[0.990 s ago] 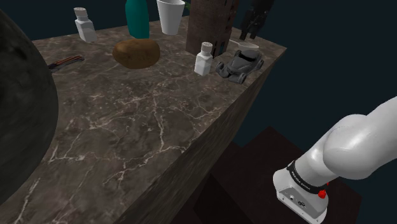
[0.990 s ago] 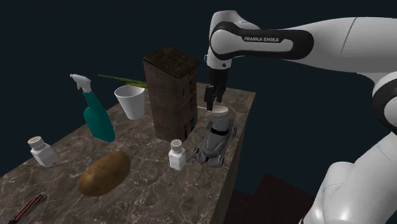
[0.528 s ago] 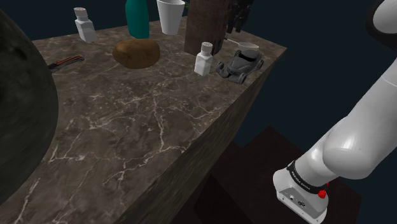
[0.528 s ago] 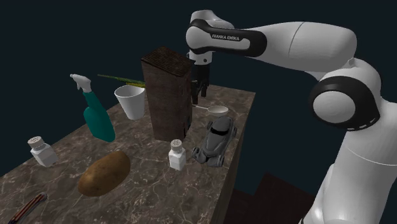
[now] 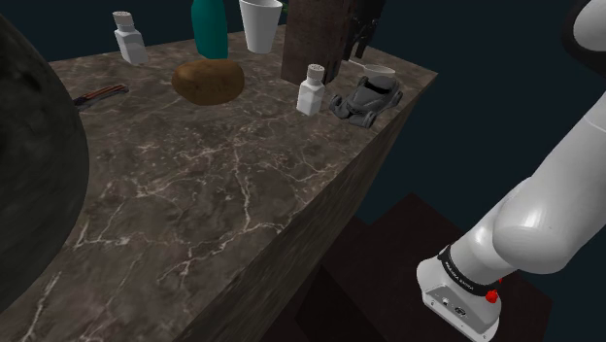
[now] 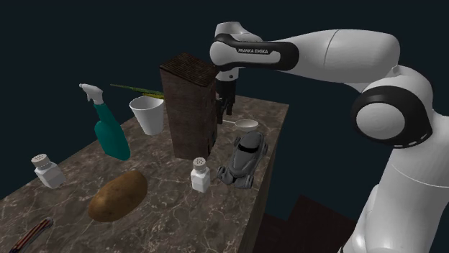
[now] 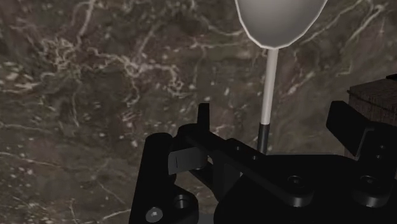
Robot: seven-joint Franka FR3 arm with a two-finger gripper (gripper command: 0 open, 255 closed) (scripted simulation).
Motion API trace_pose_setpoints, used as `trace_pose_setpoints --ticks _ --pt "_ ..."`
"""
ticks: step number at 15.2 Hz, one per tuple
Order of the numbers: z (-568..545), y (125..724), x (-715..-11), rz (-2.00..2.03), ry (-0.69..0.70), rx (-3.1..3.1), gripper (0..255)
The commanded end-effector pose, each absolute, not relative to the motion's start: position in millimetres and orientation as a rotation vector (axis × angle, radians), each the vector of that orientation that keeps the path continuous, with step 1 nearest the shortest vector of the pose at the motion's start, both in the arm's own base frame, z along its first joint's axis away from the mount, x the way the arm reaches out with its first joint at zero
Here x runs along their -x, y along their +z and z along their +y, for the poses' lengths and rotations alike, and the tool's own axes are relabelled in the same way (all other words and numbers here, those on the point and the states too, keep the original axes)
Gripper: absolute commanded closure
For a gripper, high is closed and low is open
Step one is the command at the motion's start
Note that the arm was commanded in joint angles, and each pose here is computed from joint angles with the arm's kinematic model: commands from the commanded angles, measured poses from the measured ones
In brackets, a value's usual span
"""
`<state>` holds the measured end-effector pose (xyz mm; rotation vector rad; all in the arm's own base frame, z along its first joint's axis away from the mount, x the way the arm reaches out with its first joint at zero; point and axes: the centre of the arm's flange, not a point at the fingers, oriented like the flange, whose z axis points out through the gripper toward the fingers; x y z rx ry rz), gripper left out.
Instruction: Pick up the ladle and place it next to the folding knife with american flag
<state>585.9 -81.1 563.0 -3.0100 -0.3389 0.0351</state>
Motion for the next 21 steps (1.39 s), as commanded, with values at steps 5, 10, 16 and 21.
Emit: trace_pose_setpoints --ticks 5,10,16,21 --pt "-79 553 -587 -0.342 0.059 3.01 0" --pt "-78 554 -584 -0.343 0.059 3.01 255" --pt "-79 553 -587 -0.342 0.059 3.01 255" --pt "-79 579 -587 -0.342 0.059 3.01 255"
